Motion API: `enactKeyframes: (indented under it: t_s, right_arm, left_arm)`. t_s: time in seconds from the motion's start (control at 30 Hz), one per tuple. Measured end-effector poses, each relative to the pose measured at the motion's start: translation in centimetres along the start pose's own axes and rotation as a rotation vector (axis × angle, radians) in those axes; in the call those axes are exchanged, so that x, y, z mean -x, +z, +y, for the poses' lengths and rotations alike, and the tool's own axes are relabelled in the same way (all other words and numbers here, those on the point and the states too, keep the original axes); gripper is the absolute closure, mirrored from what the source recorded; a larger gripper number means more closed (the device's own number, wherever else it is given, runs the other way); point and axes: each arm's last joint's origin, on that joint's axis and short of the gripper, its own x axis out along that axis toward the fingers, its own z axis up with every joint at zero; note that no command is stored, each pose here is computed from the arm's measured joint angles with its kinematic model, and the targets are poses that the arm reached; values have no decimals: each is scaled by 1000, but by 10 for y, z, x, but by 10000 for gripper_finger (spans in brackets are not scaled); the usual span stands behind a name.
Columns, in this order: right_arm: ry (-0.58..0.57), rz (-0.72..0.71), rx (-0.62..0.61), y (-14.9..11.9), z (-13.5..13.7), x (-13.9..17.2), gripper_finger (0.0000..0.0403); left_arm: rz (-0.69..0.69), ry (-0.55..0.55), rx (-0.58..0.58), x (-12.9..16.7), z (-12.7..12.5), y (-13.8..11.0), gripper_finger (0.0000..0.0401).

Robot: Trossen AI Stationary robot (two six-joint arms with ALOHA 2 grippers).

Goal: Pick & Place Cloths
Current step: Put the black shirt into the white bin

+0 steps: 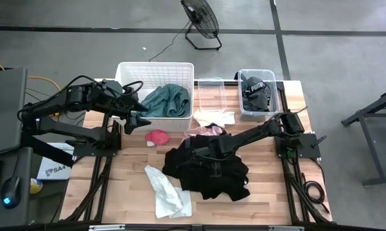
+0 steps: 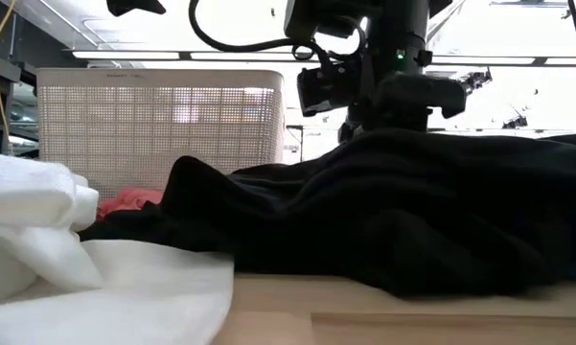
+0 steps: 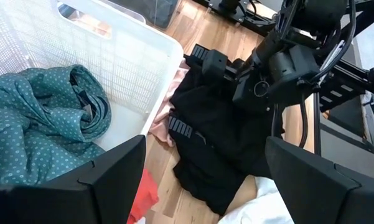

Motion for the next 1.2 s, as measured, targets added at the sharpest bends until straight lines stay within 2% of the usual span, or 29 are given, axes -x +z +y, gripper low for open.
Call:
enactKeyframes:
  t_s: [0.1,0.13,0.3,0.5,0.67,0.87,1.1,1.2]
  right_arm:
    - [51,3,-51,-1,0,7,366]
    - [69,0,-65,-1,-1,10,381]
    - [136,-25,-148,-3,0,30,394]
    - [189,-161,-272,-10,-4,81,396]
    - [228,-373,-328,-21,-10,138,397]
    - [228,-724,-337,-38,-16,203,397]
    - [180,-1174,-247,-53,-25,270,398]
    - [151,-1315,-180,-57,-28,289,398]
  left_arm:
    - [0,-1,0,0,0,0,77]
    - [0,-1,0,0,0,0,77]
    - [1,-1,0,0,0,0,77]
    - [1,-2,0,0,0,0,77]
    - [1,-5,1,0,0,0,77]
    - [2,-6,1,0,0,0,77]
    - [-1,-7,1,0,0,0,77]
    - [-3,-8,0,0,0,0,77]
